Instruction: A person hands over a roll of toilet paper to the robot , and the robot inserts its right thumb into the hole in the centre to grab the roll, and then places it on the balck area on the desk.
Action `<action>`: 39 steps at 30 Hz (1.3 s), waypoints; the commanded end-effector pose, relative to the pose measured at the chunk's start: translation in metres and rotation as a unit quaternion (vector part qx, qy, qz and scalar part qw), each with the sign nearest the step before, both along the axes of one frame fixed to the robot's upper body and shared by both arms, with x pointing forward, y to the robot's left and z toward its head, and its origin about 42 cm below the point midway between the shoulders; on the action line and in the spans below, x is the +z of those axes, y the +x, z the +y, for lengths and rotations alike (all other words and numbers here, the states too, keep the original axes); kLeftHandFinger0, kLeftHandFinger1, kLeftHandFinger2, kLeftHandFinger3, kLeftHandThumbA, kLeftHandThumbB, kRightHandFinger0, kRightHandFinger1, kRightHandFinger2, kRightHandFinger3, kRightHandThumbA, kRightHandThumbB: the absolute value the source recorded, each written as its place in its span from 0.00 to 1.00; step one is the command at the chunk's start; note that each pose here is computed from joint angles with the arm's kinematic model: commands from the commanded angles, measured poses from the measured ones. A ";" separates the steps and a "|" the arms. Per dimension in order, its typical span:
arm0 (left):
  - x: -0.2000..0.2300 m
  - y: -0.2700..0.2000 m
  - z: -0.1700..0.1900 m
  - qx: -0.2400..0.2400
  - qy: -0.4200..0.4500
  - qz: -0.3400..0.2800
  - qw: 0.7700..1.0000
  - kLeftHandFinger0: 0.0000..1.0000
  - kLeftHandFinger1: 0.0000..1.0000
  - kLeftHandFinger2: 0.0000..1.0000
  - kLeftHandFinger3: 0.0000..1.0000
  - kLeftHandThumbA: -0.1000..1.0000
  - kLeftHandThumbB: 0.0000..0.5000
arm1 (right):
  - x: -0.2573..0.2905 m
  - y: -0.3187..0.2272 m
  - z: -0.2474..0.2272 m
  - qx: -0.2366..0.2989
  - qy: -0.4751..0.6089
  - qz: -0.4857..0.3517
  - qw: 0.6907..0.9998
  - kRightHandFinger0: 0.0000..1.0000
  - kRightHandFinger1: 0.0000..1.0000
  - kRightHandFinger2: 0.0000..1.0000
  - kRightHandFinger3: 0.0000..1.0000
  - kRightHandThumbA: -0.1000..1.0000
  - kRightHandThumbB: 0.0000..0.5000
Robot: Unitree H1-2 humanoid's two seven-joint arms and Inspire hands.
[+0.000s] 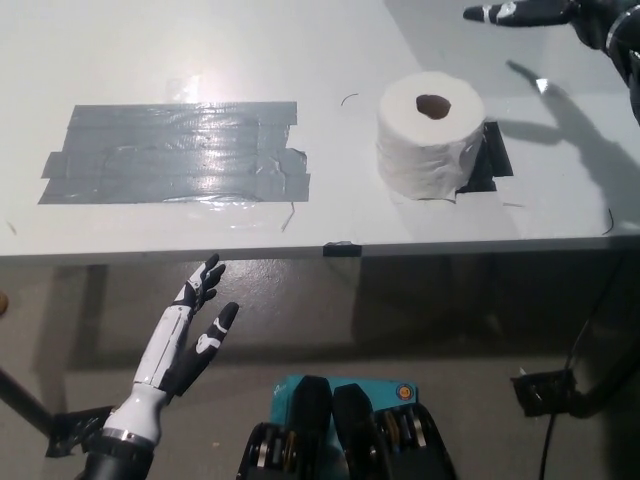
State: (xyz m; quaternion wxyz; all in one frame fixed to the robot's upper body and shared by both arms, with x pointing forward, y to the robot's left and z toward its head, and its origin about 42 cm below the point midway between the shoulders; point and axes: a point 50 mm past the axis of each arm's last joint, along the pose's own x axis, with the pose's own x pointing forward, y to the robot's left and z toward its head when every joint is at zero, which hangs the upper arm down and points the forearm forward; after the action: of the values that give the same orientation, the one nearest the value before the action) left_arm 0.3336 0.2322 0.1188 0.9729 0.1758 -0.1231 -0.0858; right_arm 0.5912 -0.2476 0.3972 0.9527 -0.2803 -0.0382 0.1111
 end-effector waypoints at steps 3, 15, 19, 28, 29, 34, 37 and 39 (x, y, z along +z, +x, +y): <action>0.034 0.034 -0.006 -0.006 -0.017 -0.056 0.998 1.00 1.00 1.00 1.00 0.88 0.36 | 0.134 -0.094 0.013 0.030 0.084 -0.354 0.931 1.00 1.00 1.00 1.00 1.00 0.64; 0.049 0.053 -0.008 0.004 -0.027 -0.078 0.997 1.00 1.00 1.00 1.00 0.93 0.34 | 0.051 -0.250 0.037 0.122 0.212 -0.468 0.849 1.00 1.00 1.00 1.00 0.92 0.50; 0.044 0.047 -0.009 0.009 -0.036 -0.074 0.997 1.00 1.00 1.00 1.00 0.93 0.32 | 0.012 -0.283 0.045 0.117 0.198 -0.473 0.850 1.00 1.00 1.00 1.00 1.00 0.44; 0.030 0.031 -0.011 0.020 -0.047 -0.058 0.997 1.00 1.00 1.00 1.00 0.91 0.30 | -0.052 -0.330 0.052 0.104 0.187 -0.447 0.869 1.00 1.00 1.00 1.00 1.00 0.42; 0.025 0.024 -0.010 0.020 -0.046 -0.052 0.997 1.00 1.00 1.00 1.00 0.91 0.30 | -0.062 -0.336 0.053 0.097 0.184 -0.441 0.873 1.00 1.00 1.00 1.00 1.00 0.44; -0.001 -0.012 -0.011 0.022 -0.051 -0.015 0.998 1.00 1.00 1.00 1.00 0.88 0.29 | -0.113 -0.349 0.050 0.062 0.175 -0.407 0.894 1.00 1.00 1.00 1.00 1.00 0.40; -0.014 -0.024 -0.015 0.021 -0.048 -0.006 0.999 1.00 1.00 1.00 1.00 0.86 0.30 | -0.140 -0.352 0.047 0.040 0.173 -0.380 0.908 1.00 1.00 1.00 1.00 1.00 0.40; -0.016 -0.024 -0.017 0.020 -0.050 -0.003 0.999 1.00 1.00 1.00 1.00 0.85 0.31 | -0.150 -0.349 0.046 0.033 0.168 -0.369 0.913 1.00 1.00 1.00 1.00 1.00 0.41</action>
State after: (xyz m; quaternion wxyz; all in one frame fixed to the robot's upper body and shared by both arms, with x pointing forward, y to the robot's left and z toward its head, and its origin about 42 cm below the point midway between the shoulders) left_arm 0.3321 0.2193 0.1002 0.9797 0.1549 -0.0933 -0.0864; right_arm 0.3089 -0.1959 0.2015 0.9665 -0.1343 -0.1770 0.1285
